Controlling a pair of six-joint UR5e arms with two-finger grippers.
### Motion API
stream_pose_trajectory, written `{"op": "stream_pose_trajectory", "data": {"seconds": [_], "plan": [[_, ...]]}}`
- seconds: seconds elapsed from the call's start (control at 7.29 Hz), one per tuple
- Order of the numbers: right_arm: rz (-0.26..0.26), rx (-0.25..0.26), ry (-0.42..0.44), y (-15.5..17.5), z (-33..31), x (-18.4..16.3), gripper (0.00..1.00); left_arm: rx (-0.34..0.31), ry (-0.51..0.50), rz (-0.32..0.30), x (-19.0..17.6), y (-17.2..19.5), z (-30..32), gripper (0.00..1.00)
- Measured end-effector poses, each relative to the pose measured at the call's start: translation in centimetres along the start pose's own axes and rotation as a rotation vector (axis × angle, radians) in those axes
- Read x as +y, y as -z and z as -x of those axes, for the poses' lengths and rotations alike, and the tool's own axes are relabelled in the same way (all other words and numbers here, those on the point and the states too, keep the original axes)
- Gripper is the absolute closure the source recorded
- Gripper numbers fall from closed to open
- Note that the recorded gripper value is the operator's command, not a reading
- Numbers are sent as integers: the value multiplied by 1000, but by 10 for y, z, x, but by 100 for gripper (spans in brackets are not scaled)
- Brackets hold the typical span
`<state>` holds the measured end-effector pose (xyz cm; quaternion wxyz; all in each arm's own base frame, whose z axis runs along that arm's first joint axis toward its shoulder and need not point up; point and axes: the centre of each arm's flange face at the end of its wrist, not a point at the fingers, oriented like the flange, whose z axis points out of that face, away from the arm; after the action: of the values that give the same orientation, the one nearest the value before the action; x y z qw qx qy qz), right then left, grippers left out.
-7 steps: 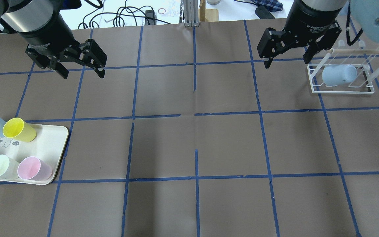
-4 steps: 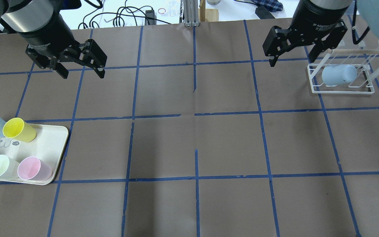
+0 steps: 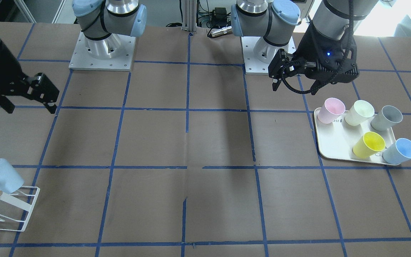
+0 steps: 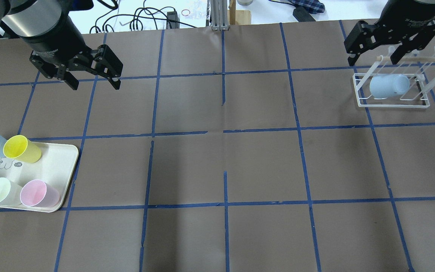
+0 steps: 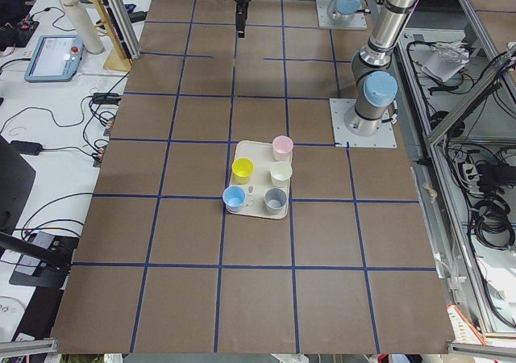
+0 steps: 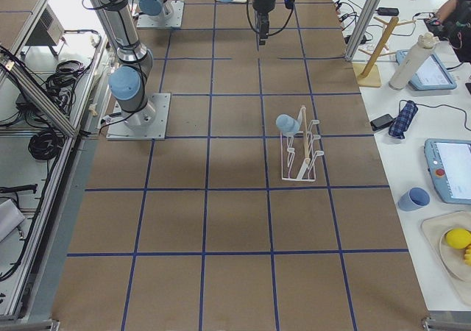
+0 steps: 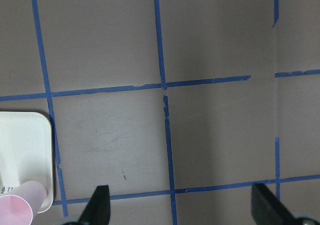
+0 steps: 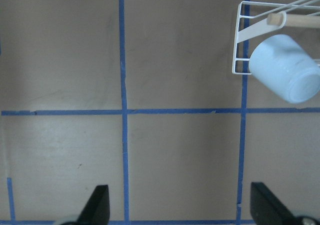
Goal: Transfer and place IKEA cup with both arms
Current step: 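Move the right gripper down over the light blue cup on the rack, then close the right gripper on the light blue cup's base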
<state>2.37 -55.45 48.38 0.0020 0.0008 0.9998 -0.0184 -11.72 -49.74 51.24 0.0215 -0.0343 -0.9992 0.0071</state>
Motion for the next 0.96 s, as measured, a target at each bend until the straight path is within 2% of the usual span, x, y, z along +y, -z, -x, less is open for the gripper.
{"op": "stream_pose_trajectory", "data": {"seconds": [0.27,0.41,0.96], "plan": [[-14,8,-8,-35,-46,-28,0,0,0,1,1,0,0,0],[-18,12,20,-55,-69,-36,0,0,0,0,1,0,0,0],[-50,26,144,-127,-148,-27,0,0,0,-4,0,1,0,0]]}}
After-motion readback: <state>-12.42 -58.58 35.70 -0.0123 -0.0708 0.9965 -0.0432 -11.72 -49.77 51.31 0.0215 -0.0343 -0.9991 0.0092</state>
